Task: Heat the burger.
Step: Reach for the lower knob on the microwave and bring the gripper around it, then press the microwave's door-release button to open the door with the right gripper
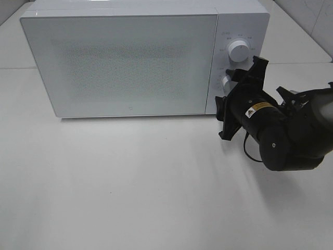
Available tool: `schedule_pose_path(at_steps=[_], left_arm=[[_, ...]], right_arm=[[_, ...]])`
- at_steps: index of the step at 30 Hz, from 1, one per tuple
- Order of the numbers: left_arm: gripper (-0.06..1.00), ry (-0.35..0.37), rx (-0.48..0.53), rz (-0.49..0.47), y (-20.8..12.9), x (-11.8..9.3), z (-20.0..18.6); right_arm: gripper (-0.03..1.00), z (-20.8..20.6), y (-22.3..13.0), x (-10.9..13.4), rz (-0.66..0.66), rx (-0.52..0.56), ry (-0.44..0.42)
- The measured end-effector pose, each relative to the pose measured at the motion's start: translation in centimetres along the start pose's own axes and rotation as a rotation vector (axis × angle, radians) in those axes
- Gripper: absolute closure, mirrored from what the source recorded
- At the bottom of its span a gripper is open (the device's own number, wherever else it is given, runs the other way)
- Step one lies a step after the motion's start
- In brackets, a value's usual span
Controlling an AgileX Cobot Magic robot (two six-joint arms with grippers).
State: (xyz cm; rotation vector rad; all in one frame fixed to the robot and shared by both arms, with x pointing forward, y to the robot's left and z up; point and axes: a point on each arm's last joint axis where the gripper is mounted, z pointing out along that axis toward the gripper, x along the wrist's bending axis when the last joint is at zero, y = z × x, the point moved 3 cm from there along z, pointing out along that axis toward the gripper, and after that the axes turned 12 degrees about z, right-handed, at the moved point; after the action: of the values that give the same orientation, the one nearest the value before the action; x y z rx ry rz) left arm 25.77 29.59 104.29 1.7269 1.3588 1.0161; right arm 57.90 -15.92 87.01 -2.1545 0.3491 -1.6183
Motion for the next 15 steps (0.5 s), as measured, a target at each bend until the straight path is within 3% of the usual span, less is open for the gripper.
schedule_pose_path(at_steps=[2, 15], left_arm=[[-0.04, 0.000, 0.000, 0.000, 0.00, 0.00, 0.00], [-0.04, 0.000, 0.000, 0.000, 0.00, 0.00, 0.00]], right_arm=[[0.28, -0.02, -0.08, -0.06, -0.001, 0.003, -0.003], [0.26, -0.67, 0.65, 0.00, -0.022, -0.010, 0.018]])
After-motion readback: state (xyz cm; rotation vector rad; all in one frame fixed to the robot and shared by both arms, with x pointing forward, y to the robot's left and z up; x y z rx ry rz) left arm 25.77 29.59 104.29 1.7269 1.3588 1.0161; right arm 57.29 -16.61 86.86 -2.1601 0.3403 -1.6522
